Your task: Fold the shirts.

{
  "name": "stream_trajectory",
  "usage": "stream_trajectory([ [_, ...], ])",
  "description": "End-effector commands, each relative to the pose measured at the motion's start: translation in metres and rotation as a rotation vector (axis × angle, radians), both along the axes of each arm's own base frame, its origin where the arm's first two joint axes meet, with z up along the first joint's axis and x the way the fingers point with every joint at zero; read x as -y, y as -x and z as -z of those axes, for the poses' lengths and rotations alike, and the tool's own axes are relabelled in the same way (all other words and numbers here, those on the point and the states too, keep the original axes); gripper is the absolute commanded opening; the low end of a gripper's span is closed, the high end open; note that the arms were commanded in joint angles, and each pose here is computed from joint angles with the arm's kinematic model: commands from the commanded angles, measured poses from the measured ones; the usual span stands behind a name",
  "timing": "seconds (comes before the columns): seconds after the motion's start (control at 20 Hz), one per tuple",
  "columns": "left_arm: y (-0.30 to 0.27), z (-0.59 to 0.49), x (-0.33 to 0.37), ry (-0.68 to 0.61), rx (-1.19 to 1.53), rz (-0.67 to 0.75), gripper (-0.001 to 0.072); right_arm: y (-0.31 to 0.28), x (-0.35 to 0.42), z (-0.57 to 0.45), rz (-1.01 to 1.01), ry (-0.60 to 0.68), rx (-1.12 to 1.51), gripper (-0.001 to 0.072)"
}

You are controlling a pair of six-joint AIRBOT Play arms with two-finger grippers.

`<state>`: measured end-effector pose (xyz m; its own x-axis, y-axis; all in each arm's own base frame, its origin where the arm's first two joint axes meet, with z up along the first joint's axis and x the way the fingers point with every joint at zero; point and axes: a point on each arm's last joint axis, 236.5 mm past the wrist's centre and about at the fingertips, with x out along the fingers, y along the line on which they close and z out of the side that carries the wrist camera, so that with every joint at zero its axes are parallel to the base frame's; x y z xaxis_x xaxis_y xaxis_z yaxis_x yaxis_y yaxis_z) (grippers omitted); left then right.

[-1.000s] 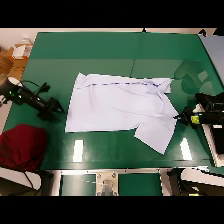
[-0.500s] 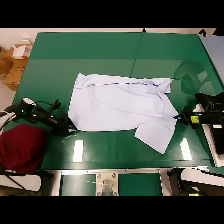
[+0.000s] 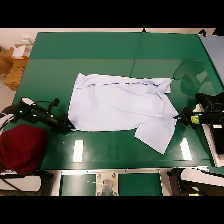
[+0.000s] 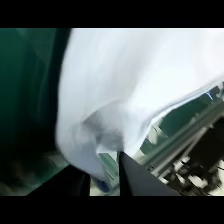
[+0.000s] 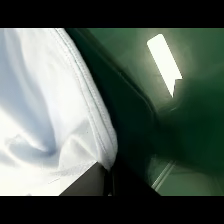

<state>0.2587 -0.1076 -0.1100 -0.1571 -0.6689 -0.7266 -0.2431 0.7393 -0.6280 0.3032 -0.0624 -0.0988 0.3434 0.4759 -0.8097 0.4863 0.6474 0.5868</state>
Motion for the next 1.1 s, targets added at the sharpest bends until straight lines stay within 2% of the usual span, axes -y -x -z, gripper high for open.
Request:
stream_trajectory([
  [0.0, 0.001, -0.023, -0.015, -0.093, 0.091, 0.02, 0.0264, 0.0, 0.0, 0.0, -0.002, 0.003, 0.003, 0.0016],
  [0.1, 0.012, -0.029, -0.042, -0.24, 0.13, 0.041, 0.0267, 0.0, 0.0, 0.0, -0.002, 0.002, 0.003, 0.0016],
  [0.2, 0.008, -0.03, -0.065, -0.369, 0.175, -0.035, 0.0628, -0.001, 0.0, 0.0, 0.0, 0.001, 0.004, 0.0016],
  [0.35, -0.02, -0.031, -0.058, -0.343, 0.267, -0.188, 0.0617, -0.001, 0.0, 0.0, 0.0, 0.0, 0.004, 0.0016],
  [0.4, -0.024, -0.028, -0.052, -0.313, 0.286, -0.219, 0.0594, -0.001, 0.0, 0.0, 0.0, 0.0, 0.004, 0.0016],
  [0.5, -0.021, -0.016, -0.039, -0.255, 0.281, -0.254, 0.0594, -0.001, 0.0, 0.0, 0.0, 0.0, 0.004, 0.0016],
  [0.75, 0.001, -0.01, 0.003, -0.055, 0.242, -0.226, 0.0594, -0.002, 0.002, 0.0, 0.005, 0.007, 0.007, 0.0016],
  [1.05, -0.02, -0.011, 0.003, -0.036, 0.295, -0.303, 0.0593, -0.003, 0.003, 0.001, 0.008, 0.012, 0.009, 0.0016],
])
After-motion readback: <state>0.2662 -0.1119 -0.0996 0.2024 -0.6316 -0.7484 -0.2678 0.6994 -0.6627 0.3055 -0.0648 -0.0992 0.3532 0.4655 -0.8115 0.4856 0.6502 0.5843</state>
